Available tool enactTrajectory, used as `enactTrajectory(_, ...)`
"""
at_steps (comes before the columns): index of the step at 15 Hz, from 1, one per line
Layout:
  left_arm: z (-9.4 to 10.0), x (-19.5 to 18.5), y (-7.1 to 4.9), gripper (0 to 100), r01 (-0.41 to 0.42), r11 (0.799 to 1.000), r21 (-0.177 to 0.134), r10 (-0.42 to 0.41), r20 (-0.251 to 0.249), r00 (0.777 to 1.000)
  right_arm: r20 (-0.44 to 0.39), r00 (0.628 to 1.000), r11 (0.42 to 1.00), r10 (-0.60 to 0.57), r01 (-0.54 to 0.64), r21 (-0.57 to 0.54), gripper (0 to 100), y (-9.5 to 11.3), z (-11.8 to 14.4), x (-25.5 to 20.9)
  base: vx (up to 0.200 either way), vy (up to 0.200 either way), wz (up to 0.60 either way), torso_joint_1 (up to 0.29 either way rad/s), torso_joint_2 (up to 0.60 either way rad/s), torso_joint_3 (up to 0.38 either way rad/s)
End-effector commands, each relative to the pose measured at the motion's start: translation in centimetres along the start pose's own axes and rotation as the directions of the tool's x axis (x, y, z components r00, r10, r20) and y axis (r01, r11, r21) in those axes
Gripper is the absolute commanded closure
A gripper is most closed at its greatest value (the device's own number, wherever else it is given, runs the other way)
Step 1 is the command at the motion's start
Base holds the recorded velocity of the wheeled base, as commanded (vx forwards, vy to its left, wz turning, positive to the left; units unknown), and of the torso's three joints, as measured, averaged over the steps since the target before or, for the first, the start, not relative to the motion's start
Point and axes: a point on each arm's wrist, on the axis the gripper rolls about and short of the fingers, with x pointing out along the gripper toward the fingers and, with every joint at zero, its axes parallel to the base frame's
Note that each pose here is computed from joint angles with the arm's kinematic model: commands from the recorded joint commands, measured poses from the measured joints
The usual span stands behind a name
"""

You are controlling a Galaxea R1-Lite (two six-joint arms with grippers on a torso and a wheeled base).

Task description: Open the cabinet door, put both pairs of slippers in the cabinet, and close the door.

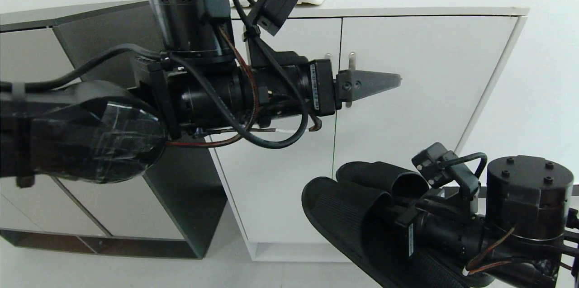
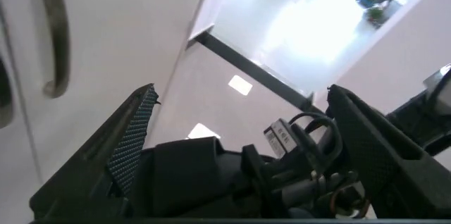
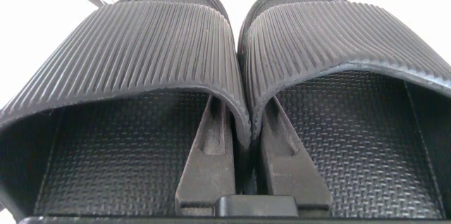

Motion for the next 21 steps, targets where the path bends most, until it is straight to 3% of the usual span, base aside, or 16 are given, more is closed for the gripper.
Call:
enactTrajectory(1,-0.2,1.8,0.9,0,0.034,0.999,-0.032,-0.035,-0.033,0.999,-0.005,1.000,1.000,0.002,-0.002,0.000,100,0.0,-0.1,0.1,0.000,0.000,0.00,0.000,0.00,0.000)
enactTrajectory(4,-0.7,2.8,1.6,0,0.015,0.999,-0.033,-0.017,-0.049,0.999,-0.006,1.000,1.000,0.002,-0.002,0.000,100,0.0,-0.1,0.1,0.000,0.000,0.00,0.000,0.00,0.000)
enactTrajectory(5,-0.6,3.0,1.8,0,-0.037,0.999,0.009,0.037,-0.031,0.999,-0.012,1.000,1.000,0.000,0.000,-0.001,100,0.0,-0.2,0.3,0.000,0.000,0.00,0.000,0.00,0.000)
enactTrajectory(7,-0.6,3.1,2.1,0,-0.051,0.998,0.043,0.052,-0.027,0.998,-0.021,1.000,1.000,-0.001,0.001,0.000,100,0.0,-0.4,0.5,0.000,0.000,0.00,0.000,0.00,0.000)
enactTrajectory(9,-0.8,3.9,2.9,0,-0.133,0.987,0.085,0.134,-0.009,0.991,-0.024,1.000,1.000,-0.001,0.001,-0.001,100,0.0,-0.5,0.6,0.000,0.000,0.00,0.000,0.00,0.000)
enactTrajectory(14,-0.3,5.0,3.9,0,-0.177,0.979,0.099,0.175,0.026,0.984,-0.022,1.000,1.000,-0.007,0.007,0.001,100,-0.2,-0.4,0.5,0.000,0.000,0.00,0.000,0.00,0.000)
enactTrajectory(16,-0.2,5.3,4.8,0,-0.202,0.974,0.098,0.200,0.033,0.979,-0.024,1.000,1.000,-0.007,0.007,0.001,100,-0.2,-0.5,0.5,0.000,0.000,0.00,0.000,0.00,0.000)
enactTrajectory(21,-0.3,6.0,6.3,0,-0.223,0.971,0.090,0.223,0.017,0.975,-0.025,1.000,1.000,-0.007,0.007,0.001,100,-0.2,-0.5,0.6,0.000,0.000,0.00,0.000,0.00,0.000)
